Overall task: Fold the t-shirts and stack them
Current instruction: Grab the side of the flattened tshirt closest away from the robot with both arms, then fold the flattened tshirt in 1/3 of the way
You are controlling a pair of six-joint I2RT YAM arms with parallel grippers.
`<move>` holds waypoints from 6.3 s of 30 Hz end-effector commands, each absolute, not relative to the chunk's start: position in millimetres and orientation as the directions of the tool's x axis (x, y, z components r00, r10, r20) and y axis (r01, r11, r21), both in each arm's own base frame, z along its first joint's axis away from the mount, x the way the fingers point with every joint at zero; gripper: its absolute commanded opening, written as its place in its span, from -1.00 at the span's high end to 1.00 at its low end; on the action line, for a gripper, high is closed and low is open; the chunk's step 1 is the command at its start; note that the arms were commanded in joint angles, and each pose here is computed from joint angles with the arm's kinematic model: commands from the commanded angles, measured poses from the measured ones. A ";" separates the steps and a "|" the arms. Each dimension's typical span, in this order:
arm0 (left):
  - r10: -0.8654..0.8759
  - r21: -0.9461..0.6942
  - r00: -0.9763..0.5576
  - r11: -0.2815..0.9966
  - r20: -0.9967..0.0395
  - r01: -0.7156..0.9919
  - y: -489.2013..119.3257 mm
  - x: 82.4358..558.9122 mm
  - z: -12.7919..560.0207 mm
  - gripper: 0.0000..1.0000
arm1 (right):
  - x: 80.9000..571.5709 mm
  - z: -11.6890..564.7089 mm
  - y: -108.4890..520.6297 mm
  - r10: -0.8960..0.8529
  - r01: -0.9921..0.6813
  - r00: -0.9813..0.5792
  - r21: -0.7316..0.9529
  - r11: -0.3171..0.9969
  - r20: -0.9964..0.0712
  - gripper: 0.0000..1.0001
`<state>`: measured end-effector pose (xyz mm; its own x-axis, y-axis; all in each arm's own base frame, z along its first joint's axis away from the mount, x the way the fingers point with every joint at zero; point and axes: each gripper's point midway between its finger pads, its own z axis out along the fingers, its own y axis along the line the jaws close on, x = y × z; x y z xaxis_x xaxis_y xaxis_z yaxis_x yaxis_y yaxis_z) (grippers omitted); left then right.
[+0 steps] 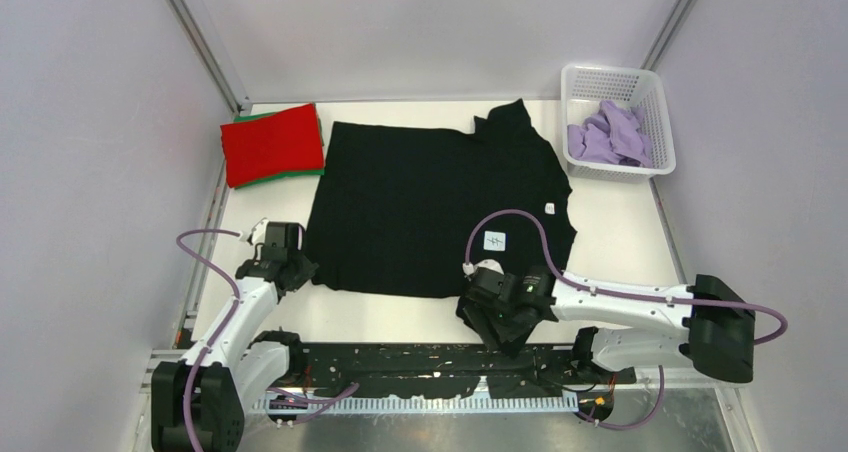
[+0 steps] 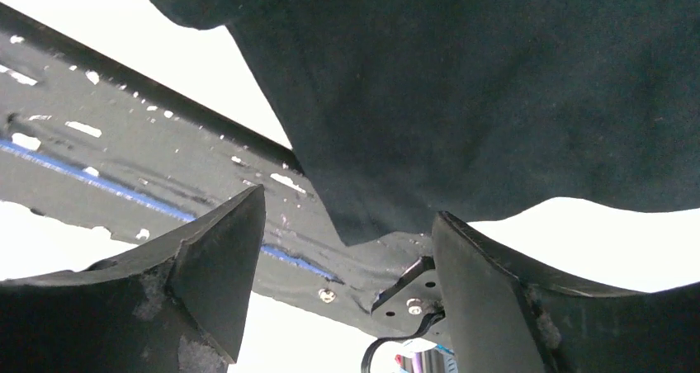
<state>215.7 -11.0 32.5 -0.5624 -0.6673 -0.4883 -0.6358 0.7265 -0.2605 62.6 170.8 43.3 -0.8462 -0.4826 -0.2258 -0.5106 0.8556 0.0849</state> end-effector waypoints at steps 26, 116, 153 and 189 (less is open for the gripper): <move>-0.665 -0.291 -0.571 0.736 -0.482 -0.611 -15.7 204.3 37.4 1.00 | 74.3 21.7 142.5 -0.434 -0.434 -0.888 -0.034 0.900 -0.152 0.89; -0.629 -0.523 -0.588 0.768 -0.508 -0.369 -68.2 400.7 136.6 -0.99 | 366.9 130.5 98.0 0.044 -0.014 -0.745 0.081 0.997 -0.665 -0.91; -0.510 -0.352 -0.826 0.839 -0.239 -0.416 -75.9 189.2 4.8 -0.99 | 162.5 12.5 82.5 0.237 0.203 -0.953 0.183 0.962 -0.189 -0.91; -0.480 -0.473 -0.682 0.853 -0.552 -0.219 -82.7 299.1 135.7 -0.99 | 245.4 38.2 163.4 0.077 -0.092 -0.861 0.304 0.948 -0.503 -0.91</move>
